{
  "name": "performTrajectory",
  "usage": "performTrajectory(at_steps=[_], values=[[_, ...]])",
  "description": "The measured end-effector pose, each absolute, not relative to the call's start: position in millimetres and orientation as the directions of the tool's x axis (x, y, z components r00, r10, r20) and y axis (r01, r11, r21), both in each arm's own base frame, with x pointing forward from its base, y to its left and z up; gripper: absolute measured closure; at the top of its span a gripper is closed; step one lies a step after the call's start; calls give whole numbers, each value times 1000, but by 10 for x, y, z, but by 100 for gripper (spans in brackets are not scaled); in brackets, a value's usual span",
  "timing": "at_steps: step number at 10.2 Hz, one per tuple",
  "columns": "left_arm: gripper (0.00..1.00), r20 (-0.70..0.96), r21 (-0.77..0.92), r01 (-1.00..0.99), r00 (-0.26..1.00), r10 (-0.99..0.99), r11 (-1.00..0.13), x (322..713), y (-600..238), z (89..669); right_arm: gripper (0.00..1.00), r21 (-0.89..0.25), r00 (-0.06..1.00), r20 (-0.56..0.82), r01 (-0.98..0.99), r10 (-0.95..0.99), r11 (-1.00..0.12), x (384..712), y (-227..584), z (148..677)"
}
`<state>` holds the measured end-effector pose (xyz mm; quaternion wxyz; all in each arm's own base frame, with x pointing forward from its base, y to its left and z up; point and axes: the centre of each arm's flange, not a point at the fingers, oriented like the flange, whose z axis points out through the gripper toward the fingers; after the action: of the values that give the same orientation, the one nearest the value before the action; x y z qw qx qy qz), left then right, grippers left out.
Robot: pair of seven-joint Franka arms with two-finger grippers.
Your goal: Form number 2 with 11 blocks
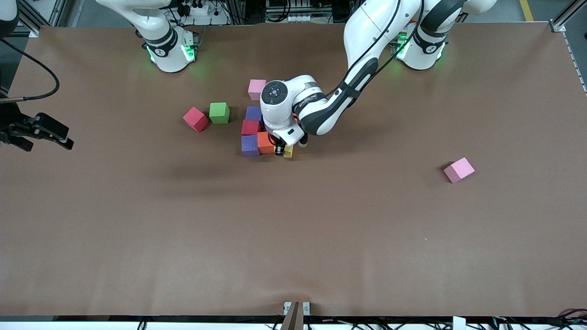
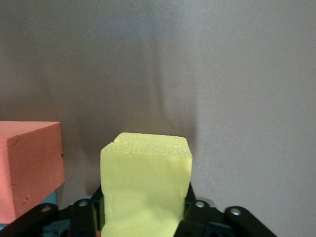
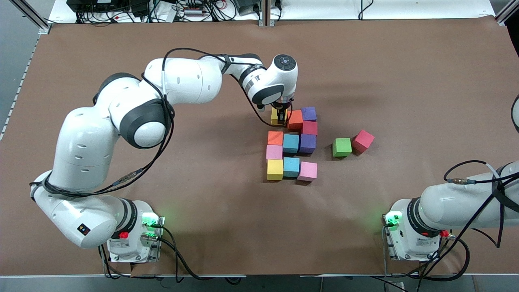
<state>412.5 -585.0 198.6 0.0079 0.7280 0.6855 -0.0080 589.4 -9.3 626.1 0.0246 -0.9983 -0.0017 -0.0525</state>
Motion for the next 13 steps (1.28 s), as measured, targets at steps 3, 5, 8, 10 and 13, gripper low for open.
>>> performTrajectory(at_steps=[3,5,8,10,13], values=[[0,-17,-7,997,73,997,-74,4035,-5898,1919,0,-49,994,105,6,1,-999,5894,-93,6261],[0,-16,-6,997,76,997,-76,4054,-5901,1942,0,-49,994,105,6,1,-999,5895,-93,6261],[0,9,-16,995,99,995,-99,4098,-5881,2001,0,-49,994,105,6,1,-999,5895,-93,6261],[0,23,-22,994,106,994,-106,4108,-5866,2033,0,-49,994,105,6,1,-999,5895,-93,6261],[0,45,-31,990,137,990,-135,4104,-5855,2158,0,-49,994,105,6,1,-999,5895,-93,6262]])
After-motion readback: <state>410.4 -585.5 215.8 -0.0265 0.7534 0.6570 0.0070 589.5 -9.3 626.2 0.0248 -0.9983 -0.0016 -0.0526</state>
